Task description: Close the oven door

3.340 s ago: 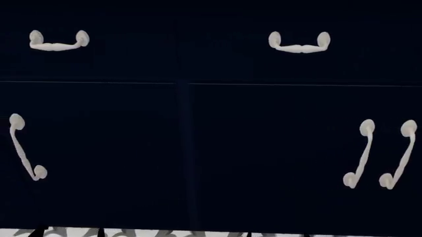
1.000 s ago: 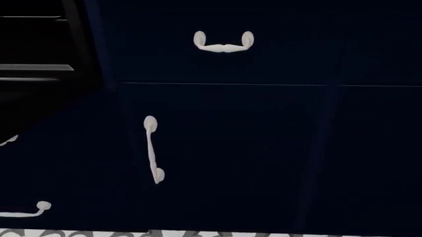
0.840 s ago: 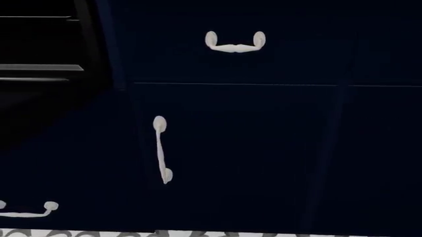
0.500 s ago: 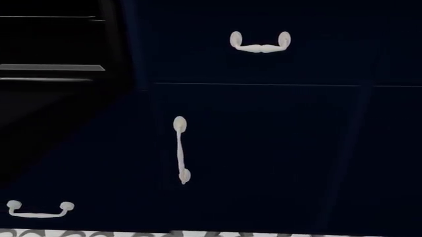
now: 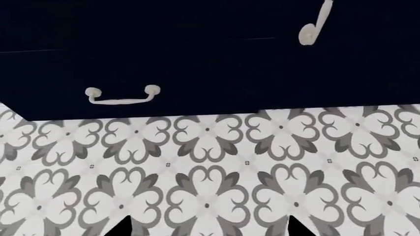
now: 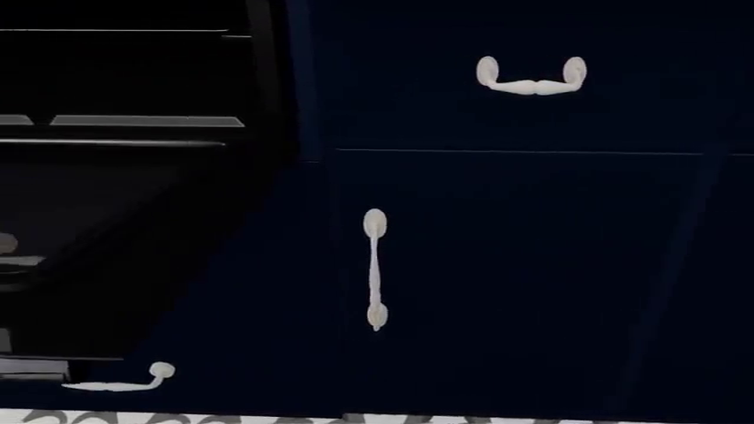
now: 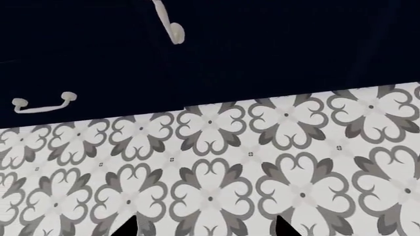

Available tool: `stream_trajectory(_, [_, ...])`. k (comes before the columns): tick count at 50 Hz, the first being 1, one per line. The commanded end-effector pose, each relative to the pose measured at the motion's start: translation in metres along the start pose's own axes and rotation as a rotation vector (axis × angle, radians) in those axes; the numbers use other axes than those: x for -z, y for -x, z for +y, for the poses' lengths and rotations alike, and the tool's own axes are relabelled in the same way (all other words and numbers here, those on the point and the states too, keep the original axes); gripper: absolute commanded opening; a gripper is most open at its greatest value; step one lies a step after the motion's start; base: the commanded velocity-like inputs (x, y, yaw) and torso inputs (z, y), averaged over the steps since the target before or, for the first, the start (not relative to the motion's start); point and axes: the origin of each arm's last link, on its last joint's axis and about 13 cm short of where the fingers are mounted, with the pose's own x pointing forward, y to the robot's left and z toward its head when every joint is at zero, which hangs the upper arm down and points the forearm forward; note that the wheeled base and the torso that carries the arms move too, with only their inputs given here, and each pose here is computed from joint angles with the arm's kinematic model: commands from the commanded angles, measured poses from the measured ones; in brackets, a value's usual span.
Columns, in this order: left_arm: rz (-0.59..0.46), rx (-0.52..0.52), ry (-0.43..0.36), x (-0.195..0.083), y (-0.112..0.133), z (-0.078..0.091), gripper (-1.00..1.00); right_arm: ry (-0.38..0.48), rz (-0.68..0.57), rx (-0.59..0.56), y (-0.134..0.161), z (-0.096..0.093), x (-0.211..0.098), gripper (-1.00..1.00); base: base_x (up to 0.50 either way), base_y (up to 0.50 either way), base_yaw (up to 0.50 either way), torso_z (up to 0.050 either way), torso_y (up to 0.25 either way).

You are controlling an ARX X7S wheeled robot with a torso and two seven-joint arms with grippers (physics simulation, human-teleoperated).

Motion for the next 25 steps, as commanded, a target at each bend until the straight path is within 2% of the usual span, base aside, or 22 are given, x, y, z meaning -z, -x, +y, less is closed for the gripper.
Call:
stream_trajectory(1, [-0.004, 0.0, -0.005, 0.0019, -0.0011, -0.0003, 1.0, 0.004, -0.003, 0.0, 0.0001, 0.0003, 0.0001, 1.0, 0.0, 0.23, 0.0, 0.0, 0.0])
stream_trajectory(11, [-0.012, -0.002, -0.005, 0.0016, -0.0008, -0.0002, 1.0, 0.008, -0.008, -0.001, 0.0003, 0.0003, 0.0003, 1.0, 0.0, 0.23, 0.0, 0.0, 0.0])
stream_trajectory(12, [-0.013, -0.002, -0.006, -0.0054, 0.0044, 0.0003, 1.0, 0.008, -0.009, -0.001, 0.0003, 0.0003, 0.0004, 1.0, 0.0, 0.23, 0.0, 0.0, 0.0])
stream_trajectory(13, [-0.015, -0.002, -0.008, 0.0013, -0.0001, -0.0003, 1.0, 0.009, -0.01, -0.001, 0.0004, 0.0003, 0.0004, 1.0, 0.0, 0.23, 0.0, 0.0, 0.0])
stream_trajectory(21, [-0.013, -0.007, -0.011, 0.002, -0.0009, -0.0006, 1.0, 0.009, -0.013, -0.004, 0.0009, 0.0005, 0.0001, 1.0, 0.0, 0.23, 0.0, 0.0, 0.0])
stream_trajectory(23, [-0.014, -0.006, -0.009, -0.0074, 0.0063, 0.0003, 1.0, 0.009, -0.014, -0.004, 0.0011, 0.0006, 0.0001, 1.0, 0.0, 0.23, 0.0, 0.0, 0.0])
stream_trajectory(25, [-0.013, -0.006, -0.01, 0.0021, -0.0006, -0.0005, 1.0, 0.01, -0.013, -0.003, 0.0011, 0.0006, 0.0003, 1.0, 0.0, 0.23, 0.0, 0.0, 0.0])
